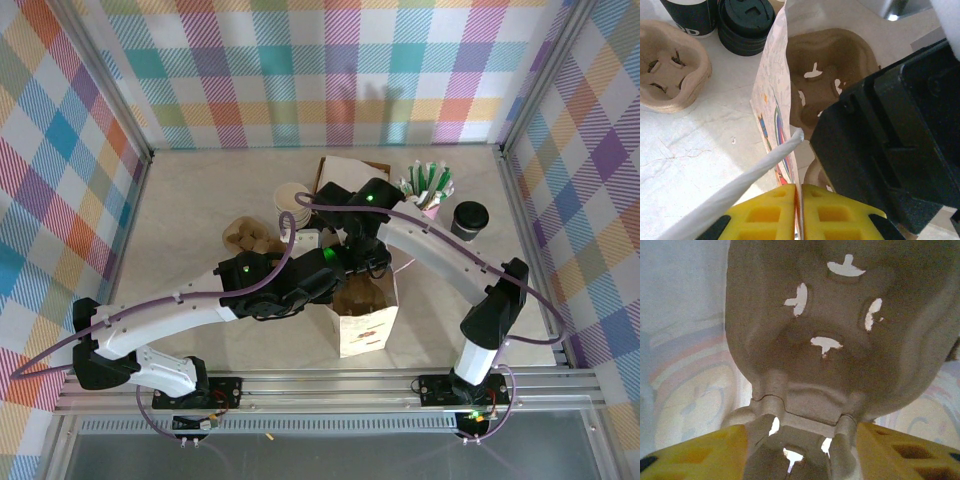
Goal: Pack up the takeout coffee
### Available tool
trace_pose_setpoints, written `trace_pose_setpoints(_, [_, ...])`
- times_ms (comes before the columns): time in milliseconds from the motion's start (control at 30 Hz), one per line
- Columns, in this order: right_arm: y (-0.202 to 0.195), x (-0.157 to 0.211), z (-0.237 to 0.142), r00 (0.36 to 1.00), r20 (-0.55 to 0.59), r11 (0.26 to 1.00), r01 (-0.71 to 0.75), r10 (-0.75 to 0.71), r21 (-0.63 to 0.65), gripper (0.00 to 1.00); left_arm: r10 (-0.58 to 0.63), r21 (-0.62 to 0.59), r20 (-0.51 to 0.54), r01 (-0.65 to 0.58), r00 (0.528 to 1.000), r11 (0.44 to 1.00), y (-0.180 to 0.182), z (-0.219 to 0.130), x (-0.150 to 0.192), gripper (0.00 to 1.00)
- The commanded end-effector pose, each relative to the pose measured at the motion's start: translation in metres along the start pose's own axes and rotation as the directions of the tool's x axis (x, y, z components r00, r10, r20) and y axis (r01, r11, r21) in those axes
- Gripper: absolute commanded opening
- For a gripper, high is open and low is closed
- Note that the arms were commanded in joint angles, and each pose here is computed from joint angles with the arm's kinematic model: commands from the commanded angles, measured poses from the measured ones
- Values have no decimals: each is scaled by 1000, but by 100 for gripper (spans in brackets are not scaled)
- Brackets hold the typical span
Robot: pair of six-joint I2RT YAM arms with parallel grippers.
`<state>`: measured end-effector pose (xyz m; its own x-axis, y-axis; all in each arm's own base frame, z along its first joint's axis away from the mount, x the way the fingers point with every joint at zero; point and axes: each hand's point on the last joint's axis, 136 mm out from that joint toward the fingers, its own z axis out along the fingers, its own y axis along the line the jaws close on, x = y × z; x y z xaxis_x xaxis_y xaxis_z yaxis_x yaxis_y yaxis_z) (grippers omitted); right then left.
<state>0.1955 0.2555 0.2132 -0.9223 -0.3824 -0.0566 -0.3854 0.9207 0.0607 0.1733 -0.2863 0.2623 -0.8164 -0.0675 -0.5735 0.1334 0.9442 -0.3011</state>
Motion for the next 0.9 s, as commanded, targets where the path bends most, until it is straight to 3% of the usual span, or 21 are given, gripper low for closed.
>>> trace_pose_setpoints(0, [5,-1,-2,1000,2,1000,3,-3,-12,56,33,-21,-26,-34,999,999,6,1,10,11])
trace_pose_setpoints(467, [7,10,35,998,-50,999,-30,29,-38,49,25,-23,-24,-26,999,999,9,0,11,11])
trace_pose_setpoints(667, [9,4,20,1000,-3,999,-17,17,-51,49,25,-30,-17,-26,1000,999,11,-1,9,11])
trace_pose_setpoints(867, [11,-10,-22,987,158,995,14,2,-100,51,29,-53,23,-28,999,998,17,-11,-2,11])
